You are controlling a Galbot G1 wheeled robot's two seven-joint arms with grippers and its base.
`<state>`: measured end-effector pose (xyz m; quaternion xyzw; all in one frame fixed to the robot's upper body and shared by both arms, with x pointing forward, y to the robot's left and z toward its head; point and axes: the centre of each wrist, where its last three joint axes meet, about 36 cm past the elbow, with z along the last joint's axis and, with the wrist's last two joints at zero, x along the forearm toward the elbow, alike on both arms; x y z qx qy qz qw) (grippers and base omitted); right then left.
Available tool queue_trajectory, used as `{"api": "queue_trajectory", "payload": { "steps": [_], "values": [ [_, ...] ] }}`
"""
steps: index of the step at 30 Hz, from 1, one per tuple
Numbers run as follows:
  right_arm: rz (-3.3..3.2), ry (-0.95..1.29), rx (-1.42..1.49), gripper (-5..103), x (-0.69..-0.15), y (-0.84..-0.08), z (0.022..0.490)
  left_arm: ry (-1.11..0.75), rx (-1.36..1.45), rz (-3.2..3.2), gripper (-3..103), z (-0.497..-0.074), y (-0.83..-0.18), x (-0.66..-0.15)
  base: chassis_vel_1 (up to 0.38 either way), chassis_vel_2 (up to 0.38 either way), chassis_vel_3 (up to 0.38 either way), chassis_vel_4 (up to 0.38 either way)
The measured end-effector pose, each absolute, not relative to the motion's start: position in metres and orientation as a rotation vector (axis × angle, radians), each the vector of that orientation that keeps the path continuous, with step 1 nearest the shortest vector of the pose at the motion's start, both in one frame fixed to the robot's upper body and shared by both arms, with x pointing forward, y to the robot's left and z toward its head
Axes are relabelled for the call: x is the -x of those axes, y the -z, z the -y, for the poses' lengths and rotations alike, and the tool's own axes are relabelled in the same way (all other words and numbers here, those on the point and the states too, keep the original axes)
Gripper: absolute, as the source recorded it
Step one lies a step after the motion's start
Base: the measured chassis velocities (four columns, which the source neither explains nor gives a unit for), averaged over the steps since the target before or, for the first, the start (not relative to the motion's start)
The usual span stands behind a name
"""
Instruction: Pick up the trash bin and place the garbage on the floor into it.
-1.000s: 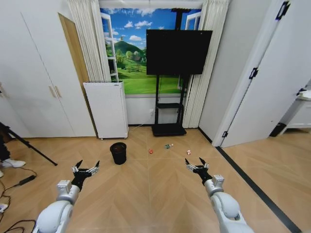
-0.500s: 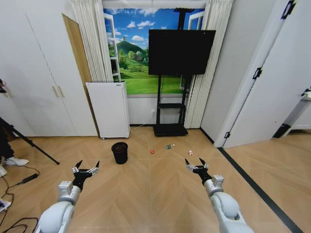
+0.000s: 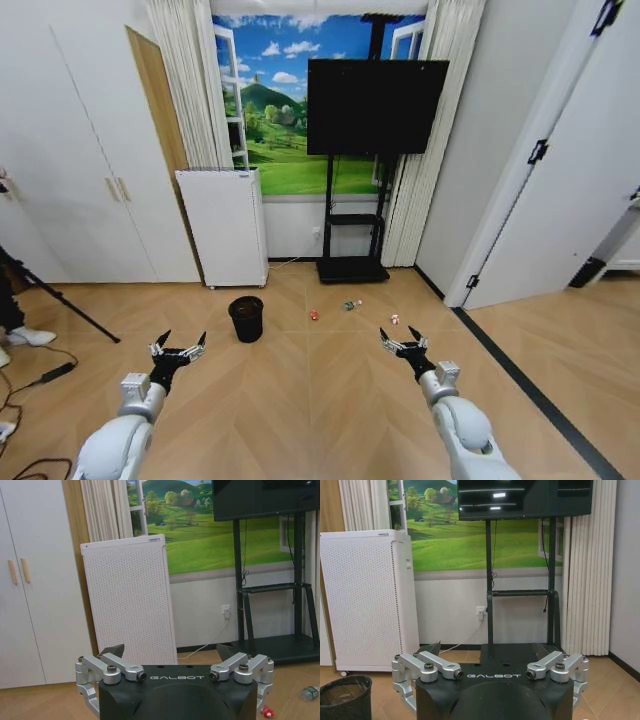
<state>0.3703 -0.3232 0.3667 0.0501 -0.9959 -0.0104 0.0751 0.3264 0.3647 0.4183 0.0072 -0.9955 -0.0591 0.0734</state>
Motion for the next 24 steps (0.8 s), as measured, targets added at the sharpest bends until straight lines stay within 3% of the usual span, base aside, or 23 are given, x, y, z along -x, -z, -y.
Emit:
{"api": "queue_trajectory", "payload": {
  "steps": [9,24],
  "values": [
    [2.986,0.025,-0.151,100,-0.3692,-0.3656,0.3236,0.174,-0.019,2.99,100,-0.3642,-0.4181,-0.3265,-0.247,0.268,0.265,-0.243],
    [2.983,0.02,-0.156,100,-0.3693,-0.3636,0.3221,0.159,-0.024,2.987,100,-0.3633,-0.4156,-0.3249,-0.353,0.352,0.353,-0.355]
  ]
}}
